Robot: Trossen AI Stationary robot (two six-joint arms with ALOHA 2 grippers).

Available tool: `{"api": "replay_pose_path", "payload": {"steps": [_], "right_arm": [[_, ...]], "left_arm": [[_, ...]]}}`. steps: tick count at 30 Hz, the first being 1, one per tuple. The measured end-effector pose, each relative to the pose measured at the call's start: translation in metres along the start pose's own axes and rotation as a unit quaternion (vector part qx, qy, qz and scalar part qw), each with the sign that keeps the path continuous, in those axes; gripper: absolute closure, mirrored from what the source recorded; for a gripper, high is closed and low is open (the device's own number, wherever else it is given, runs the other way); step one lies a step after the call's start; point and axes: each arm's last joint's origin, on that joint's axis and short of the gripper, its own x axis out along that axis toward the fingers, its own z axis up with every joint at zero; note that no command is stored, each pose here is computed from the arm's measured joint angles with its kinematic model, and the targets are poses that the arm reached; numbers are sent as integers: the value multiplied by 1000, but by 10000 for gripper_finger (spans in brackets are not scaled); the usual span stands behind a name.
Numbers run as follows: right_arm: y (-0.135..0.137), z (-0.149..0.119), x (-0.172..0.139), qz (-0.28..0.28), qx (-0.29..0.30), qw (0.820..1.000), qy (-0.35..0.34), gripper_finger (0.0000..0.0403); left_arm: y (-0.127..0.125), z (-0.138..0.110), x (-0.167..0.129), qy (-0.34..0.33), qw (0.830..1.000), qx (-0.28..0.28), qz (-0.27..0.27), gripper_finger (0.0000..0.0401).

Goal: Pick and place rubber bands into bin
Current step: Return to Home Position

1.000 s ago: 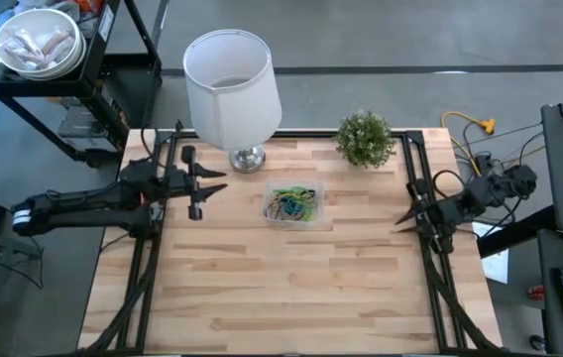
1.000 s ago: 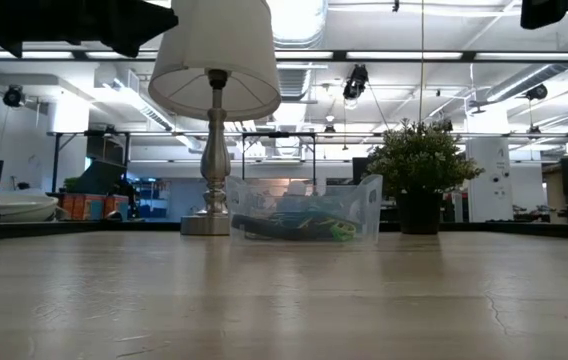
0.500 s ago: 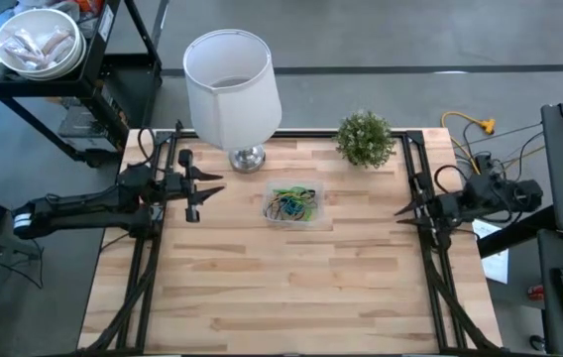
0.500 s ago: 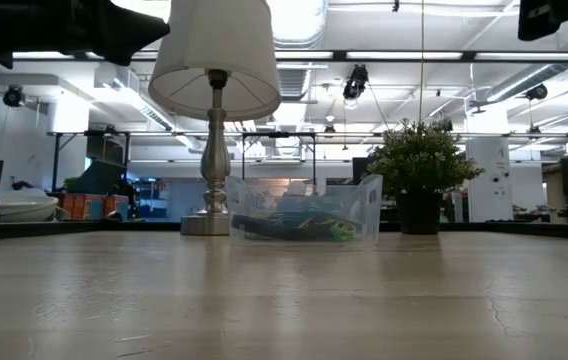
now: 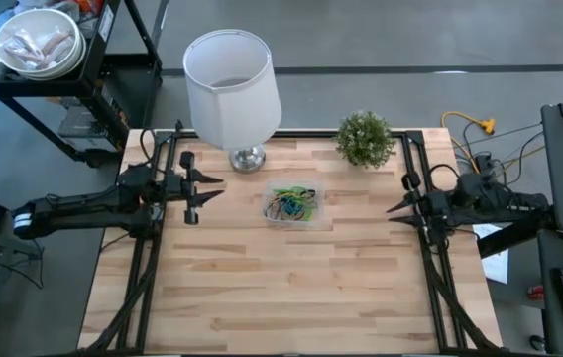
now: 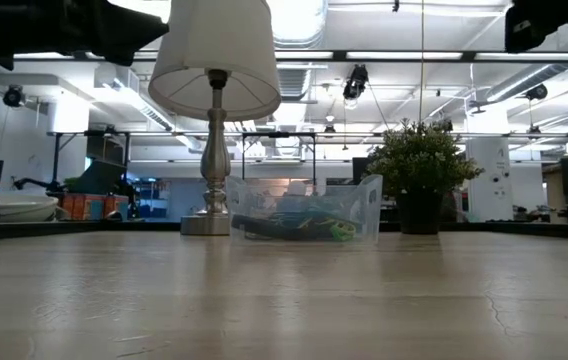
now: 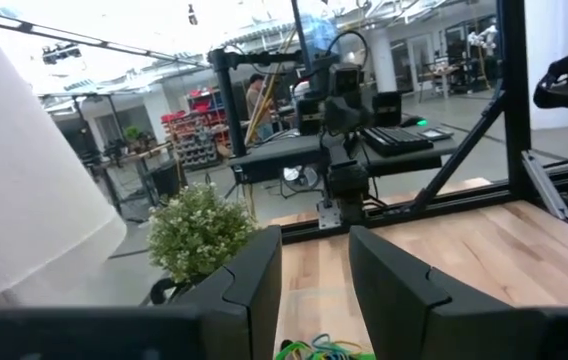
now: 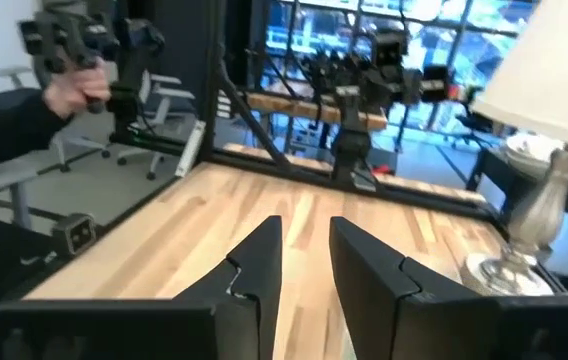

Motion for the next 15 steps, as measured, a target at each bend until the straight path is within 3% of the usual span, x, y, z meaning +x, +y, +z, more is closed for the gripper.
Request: {"api": "replay_pose_path", "payload": {"steps": [6, 15], "right_arm": [[-4, -2, 4, -20, -1, 1000, 16, 328], [-4, -22, 12, -30, -20, 999, -16, 333]], "left_arm": [[-2, -7, 0, 11, 1000, -3, -6, 296], [-14, -52, -13, 31, 999, -24, -10, 296]]}}
